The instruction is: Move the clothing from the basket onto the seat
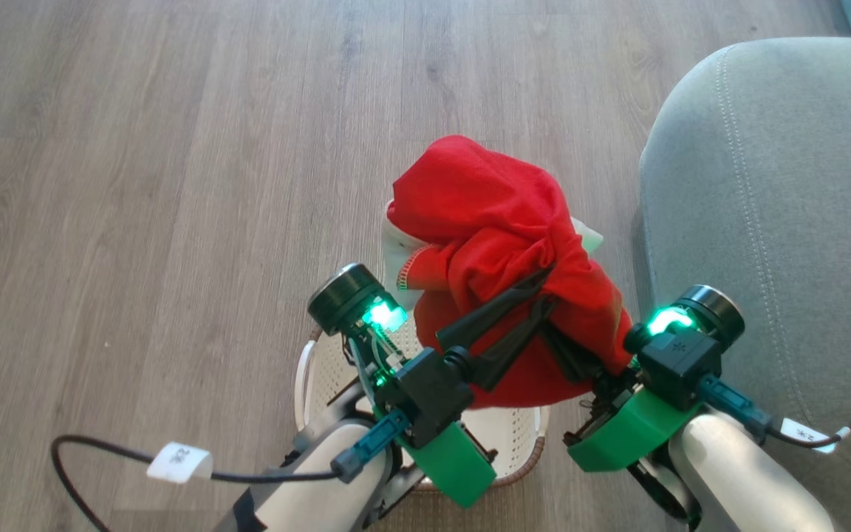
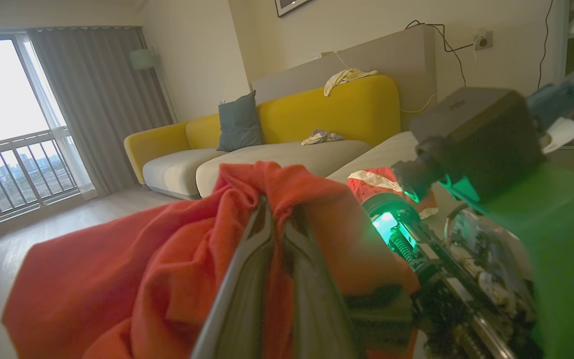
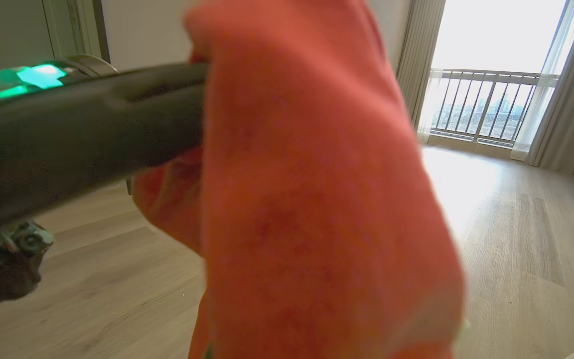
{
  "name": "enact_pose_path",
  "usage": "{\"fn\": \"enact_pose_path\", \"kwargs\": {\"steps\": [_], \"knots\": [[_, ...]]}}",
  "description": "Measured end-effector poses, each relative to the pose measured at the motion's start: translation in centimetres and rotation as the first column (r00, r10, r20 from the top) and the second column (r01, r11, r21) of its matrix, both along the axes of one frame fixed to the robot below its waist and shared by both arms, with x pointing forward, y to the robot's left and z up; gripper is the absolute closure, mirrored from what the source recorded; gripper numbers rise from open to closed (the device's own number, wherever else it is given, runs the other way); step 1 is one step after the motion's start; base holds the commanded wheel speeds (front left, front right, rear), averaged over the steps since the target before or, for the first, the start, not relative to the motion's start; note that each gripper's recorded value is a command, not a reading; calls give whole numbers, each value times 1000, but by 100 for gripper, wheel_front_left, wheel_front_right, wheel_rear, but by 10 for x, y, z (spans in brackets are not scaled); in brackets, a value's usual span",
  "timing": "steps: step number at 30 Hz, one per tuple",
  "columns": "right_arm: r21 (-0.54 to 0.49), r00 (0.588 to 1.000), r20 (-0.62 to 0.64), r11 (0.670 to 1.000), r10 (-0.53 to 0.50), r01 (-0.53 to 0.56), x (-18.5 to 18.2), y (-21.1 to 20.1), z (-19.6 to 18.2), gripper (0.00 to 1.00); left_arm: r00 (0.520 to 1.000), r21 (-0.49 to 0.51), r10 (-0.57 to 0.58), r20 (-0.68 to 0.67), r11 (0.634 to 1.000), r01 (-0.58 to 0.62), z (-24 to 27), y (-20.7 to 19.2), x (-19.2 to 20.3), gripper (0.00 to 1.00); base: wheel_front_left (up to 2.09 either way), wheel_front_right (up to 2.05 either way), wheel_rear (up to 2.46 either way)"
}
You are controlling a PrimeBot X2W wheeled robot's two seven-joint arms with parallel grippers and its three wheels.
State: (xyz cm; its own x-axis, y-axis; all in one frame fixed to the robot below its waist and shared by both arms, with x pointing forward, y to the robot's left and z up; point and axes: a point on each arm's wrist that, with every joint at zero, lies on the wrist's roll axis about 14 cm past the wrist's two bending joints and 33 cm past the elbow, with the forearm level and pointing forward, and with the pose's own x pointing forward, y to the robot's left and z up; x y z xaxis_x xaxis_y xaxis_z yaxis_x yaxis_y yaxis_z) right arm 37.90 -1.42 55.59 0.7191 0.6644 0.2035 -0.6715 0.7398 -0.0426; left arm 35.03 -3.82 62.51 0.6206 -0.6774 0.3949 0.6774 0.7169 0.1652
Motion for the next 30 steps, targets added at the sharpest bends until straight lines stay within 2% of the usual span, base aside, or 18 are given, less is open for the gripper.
{"fn": "enact_pose_path", "kwargs": {"steps": [2, 3, 4, 5, 10, 17, 24, 30], "knots": [[7, 1000, 0, 1000, -5, 5, 2, 0, 1, 100, 1000, -1, 3, -2, 1000, -3, 0, 1, 1, 100, 0, 0, 0], [14, 1000, 2, 1000, -12, 12, 3, -1, 3, 100, 1000, -4, 3, -6, 1000, -3, -1, 1, 1, 86, 0, 0, 0], [22, 1000, 5, 1000, -19, 19, 4, -2, 5, 100, 1000, -3, 1, -6, 1000, -1, -1, 1, 1, 53, 0, 0, 0], [28, 1000, 7, 999, -24, 24, 5, -3, 7, 100, 1000, -4, 0, -6, 1000, 0, -1, 1, 1, 2, 0, 0, 0], [44, 997, 27, 997, -68, 67, 12, -13, 14, 100, 1000, -6, -1, -13, 1000, 1, -2, 0, 2, 0, 0, 0, 0], [93, 976, 53, 974, -212, 206, 31, -52, 30, 100, 998, 7, 29, -57, 1000, -28, -17, 6, 8, 0, 0, 0, 0], [135, 934, 22, 927, -355, 349, 37, -98, 29, 100, 985, 54, 45, -169, 998, -37, -57, 8, 4, 0, 0, 0, 0], [134, 884, -49, 874, -466, 468, 38, -134, 9, 100, 971, 80, 63, -232, 996, -45, -79, 13, 4, 0, 0, 0, 0]]}}
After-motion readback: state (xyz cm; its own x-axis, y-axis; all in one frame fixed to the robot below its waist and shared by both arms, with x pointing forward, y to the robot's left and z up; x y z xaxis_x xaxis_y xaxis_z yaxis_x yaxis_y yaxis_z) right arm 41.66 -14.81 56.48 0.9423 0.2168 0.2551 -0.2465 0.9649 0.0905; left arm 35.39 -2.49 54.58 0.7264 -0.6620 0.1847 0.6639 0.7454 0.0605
